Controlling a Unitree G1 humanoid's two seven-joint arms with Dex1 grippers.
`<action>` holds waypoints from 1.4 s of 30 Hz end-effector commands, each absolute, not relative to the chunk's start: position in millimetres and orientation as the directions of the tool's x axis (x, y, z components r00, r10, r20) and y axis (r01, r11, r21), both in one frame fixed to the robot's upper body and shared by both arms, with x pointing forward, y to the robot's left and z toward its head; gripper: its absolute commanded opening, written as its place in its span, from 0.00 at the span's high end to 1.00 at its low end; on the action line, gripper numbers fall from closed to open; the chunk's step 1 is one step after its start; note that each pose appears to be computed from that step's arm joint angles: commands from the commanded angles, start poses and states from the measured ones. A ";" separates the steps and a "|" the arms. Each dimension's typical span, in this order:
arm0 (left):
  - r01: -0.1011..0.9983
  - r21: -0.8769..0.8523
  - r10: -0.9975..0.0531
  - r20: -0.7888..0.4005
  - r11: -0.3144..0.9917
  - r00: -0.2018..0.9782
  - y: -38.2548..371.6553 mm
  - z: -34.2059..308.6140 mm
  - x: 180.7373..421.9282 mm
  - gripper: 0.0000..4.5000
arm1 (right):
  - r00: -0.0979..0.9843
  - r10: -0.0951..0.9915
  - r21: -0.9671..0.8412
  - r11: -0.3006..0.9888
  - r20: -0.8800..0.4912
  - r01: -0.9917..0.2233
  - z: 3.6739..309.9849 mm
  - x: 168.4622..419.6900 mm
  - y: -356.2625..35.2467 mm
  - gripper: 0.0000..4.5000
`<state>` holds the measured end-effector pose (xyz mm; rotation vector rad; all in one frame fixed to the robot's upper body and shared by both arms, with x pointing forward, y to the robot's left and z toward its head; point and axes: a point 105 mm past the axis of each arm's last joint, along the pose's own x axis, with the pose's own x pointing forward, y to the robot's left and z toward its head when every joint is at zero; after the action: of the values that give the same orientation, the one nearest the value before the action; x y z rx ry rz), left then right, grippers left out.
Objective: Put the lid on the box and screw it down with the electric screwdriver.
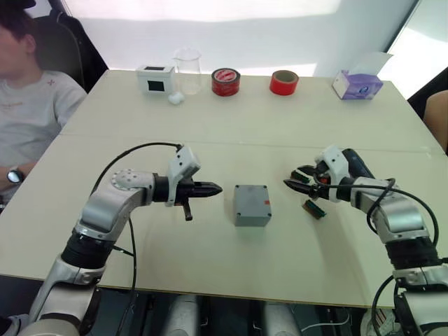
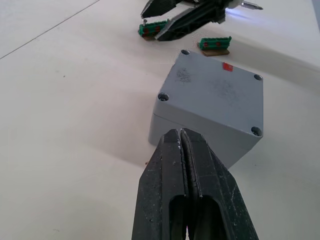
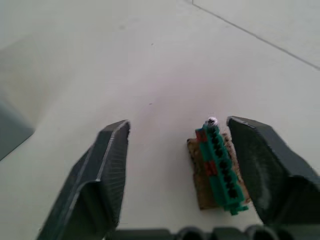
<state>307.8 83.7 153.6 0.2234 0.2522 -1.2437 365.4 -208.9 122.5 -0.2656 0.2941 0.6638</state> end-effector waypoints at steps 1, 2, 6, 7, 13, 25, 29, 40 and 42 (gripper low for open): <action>0.951 0.054 -0.905 -0.293 0.305 0.307 85.4 160.8 303.8 1.00 | 0.765 0.568 -0.185 0.752 -0.304 -0.632 135.3 370.5 -208.6 0.46; 0.950 0.054 -0.905 -0.294 0.307 0.309 85.6 160.5 303.6 1.00 | 0.766 0.568 -0.186 0.753 -0.303 -0.632 135.3 371.0 -208.7 0.46; 0.949 0.054 -0.903 -0.296 0.310 0.312 85.8 159.5 302.9 1.00 | 0.768 0.567 -0.185 0.755 -0.299 -0.629 135.2 371.5 -209.3 0.46; 0.949 0.054 -0.902 -0.297 0.311 0.312 85.5 159.0 302.7 1.00 | 0.769 0.566 -0.185 0.756 -0.298 -0.628 135.3 371.6 -209.6 0.46; 0.951 0.059 -0.899 -0.312 0.305 0.308 83.1 154.1 302.8 1.00 | 0.783 0.556 -0.173 0.773 -0.278 -0.610 137.5 374.0 -211.4 0.46; 0.954 0.067 -0.895 -0.333 0.294 0.299 81.5 149.0 301.9 1.00 | 0.801 0.538 -0.171 0.791 -0.263 -0.588 138.4 375.9 -214.3 1.00; 0.954 0.068 -0.894 -0.336 0.291 0.297 80.9 148.5 301.7 1.00 | 0.807 0.530 -0.171 0.797 -0.259 -0.579 138.8 376.1 -215.6 1.00; 0.952 0.059 -0.900 -0.314 0.299 0.302 82.3 152.9 303.0 1.00 | 0.830 0.526 -0.168 0.815 -0.183 -0.554 161.9 372.2 -219.7 1.00; 0.952 0.056 -0.902 -0.308 0.301 0.303 83.3 154.5 302.9 1.00 | 0.827 0.537 -0.179 0.808 -0.166 -0.561 168.7 368.6 -216.3 1.00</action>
<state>302.5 81.2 143.5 0.2471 0.2805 -1.2481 371.7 -218.2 145.6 -0.2121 0.1864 0.5800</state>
